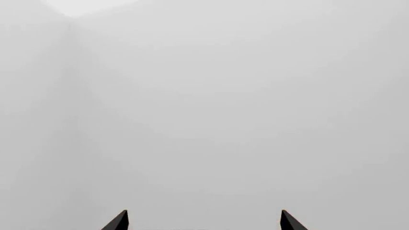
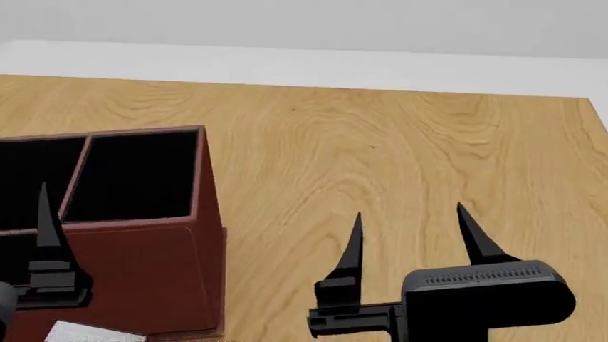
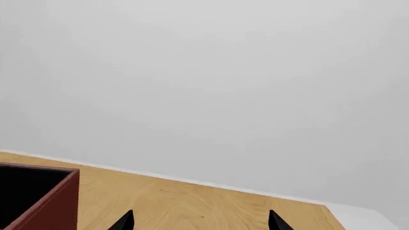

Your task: Pick up the book and place it in the right compartment of the caddy.

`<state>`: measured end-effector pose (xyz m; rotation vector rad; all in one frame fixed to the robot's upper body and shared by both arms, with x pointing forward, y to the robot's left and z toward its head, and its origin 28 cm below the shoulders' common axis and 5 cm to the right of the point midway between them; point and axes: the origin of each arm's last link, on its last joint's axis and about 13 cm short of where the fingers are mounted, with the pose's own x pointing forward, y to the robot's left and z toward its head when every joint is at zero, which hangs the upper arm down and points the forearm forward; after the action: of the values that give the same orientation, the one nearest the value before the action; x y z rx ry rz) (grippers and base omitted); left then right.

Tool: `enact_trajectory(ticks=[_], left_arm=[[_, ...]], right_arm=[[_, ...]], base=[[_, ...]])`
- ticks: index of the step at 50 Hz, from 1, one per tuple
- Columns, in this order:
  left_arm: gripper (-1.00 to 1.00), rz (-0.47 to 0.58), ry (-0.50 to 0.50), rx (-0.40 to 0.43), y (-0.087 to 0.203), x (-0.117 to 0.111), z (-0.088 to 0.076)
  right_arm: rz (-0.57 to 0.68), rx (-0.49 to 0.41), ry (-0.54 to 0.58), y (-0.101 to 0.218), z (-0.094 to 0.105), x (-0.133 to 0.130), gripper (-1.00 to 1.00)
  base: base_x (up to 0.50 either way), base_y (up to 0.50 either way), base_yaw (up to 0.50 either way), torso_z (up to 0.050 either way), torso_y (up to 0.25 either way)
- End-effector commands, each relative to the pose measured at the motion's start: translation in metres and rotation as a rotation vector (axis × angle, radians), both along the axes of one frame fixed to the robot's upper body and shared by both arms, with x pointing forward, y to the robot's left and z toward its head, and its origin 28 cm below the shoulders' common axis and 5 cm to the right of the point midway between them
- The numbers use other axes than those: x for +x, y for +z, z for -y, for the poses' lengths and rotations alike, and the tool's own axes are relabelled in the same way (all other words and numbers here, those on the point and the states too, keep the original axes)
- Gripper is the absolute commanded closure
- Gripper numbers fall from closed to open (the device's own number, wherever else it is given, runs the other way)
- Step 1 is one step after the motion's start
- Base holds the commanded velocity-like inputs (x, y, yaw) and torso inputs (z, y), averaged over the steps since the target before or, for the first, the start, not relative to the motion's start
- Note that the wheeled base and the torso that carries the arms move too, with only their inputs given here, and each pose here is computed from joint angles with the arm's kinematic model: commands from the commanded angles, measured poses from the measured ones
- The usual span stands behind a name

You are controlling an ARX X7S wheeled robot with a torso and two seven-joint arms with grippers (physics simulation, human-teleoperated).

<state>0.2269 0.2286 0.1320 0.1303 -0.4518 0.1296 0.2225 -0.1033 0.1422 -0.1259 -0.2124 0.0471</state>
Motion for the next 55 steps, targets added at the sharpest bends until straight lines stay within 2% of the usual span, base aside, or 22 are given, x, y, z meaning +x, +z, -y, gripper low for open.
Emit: enact_trajectory(ticks=[1,29,48,55], left_arm=[[-1.00,0.001,0.001,0.003,0.0000,-0.0005,-0.0001],[-1.00,0.007,0.003,-0.005,0.0023,-0.0019,-0.0015],[-1.00,0.009,0.008,-0.011,0.0029,-0.0005,-0.0033],[-1.00,0.002,0.012,-0.023,0.0008,-0.0022,-0.0042]], right_arm=[[0.008,-0.010,-0.014,0.0008,-0.0008,-0.0009,-1.00],[0.012,-0.014,0.020,0.0008,-0.0072,0.0006,-1.00],[0.002,-0.002,0.015,-0.0066,-0.0037,0.0032,-1.00],[0.007,-0.011,0.002,-0.0020,-0.0058,-0.0045,-1.00]], base=[[0.00,0.00,0.50,0.000,0.000],[0.00,0.00,0.50,0.000,0.000],[0.00,0.00,0.50,0.000,0.000],[0.00,0.00,0.50,0.000,0.000]])
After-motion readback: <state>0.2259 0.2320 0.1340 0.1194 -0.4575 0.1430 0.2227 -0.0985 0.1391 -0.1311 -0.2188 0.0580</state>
